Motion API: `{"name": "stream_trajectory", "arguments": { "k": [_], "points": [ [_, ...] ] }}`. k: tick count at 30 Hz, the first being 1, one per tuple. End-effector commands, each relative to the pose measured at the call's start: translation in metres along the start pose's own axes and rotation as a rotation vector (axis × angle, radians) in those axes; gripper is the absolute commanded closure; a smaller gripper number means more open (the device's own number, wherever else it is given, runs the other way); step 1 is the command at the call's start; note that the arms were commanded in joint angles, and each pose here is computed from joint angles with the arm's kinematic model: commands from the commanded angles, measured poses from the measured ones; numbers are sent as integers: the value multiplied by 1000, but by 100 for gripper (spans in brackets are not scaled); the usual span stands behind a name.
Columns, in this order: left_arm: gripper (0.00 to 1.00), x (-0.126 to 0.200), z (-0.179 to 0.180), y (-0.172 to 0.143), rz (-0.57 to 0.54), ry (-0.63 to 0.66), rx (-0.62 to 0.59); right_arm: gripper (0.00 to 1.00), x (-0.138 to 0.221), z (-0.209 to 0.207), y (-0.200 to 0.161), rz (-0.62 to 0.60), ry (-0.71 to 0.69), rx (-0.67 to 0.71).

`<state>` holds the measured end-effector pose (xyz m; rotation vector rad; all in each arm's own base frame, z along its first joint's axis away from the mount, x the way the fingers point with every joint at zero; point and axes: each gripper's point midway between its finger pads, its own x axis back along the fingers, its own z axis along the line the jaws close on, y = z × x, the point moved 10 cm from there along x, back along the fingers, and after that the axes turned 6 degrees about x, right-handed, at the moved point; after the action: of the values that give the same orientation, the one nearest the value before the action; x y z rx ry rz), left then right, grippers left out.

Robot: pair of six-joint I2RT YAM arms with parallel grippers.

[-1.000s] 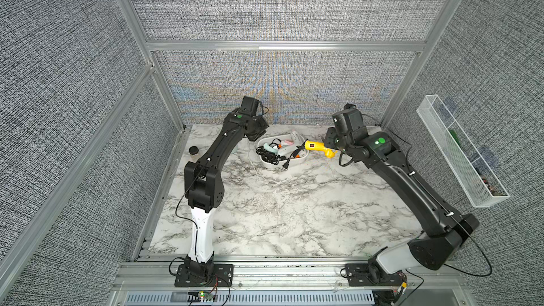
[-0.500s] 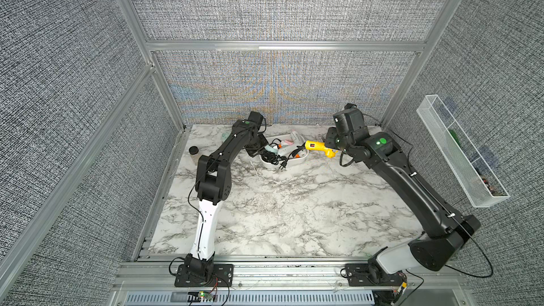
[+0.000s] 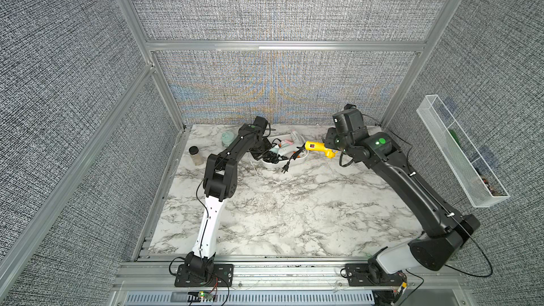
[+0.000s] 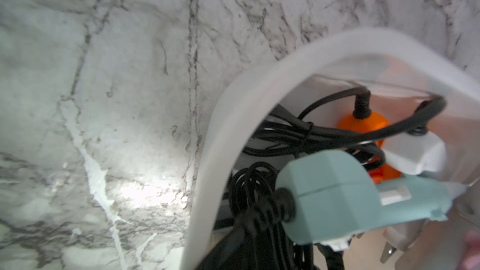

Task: Put the hot melt glue gun into the storage box
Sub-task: Adjust the hot melt adhesive gun in the storage box, then place the hot melt adhesive gun in the storage box.

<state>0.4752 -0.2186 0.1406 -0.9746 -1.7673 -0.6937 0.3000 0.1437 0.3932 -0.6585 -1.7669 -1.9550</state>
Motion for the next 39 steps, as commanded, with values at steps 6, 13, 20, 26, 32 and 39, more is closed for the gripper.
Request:
{"name": "stream_trajectory", "arguments": {
  "k": [6, 13, 20, 26, 32, 39],
  "points": [
    [76, 75, -12, -8, -75, -24, -59, 85, 10, 8, 25, -101, 50, -8],
    [49, 127, -17, -12, -149, -78, -75, 85, -11, 34, 40, -146, 65, 47],
    [48, 177, -5, -14, -236, -119, -50, 85, -59, 70, 49, -157, 51, 138],
    [48, 211, 21, -18, -285, -124, -22, 85, -102, 101, 43, -113, 70, 212],
    [48, 208, 46, -19, -282, -71, 10, 85, -145, 116, 22, 3, 53, 324],
    [48, 201, 54, -19, -264, -48, 17, 85, -179, 116, -4, 146, 49, 396]
  ]
}}
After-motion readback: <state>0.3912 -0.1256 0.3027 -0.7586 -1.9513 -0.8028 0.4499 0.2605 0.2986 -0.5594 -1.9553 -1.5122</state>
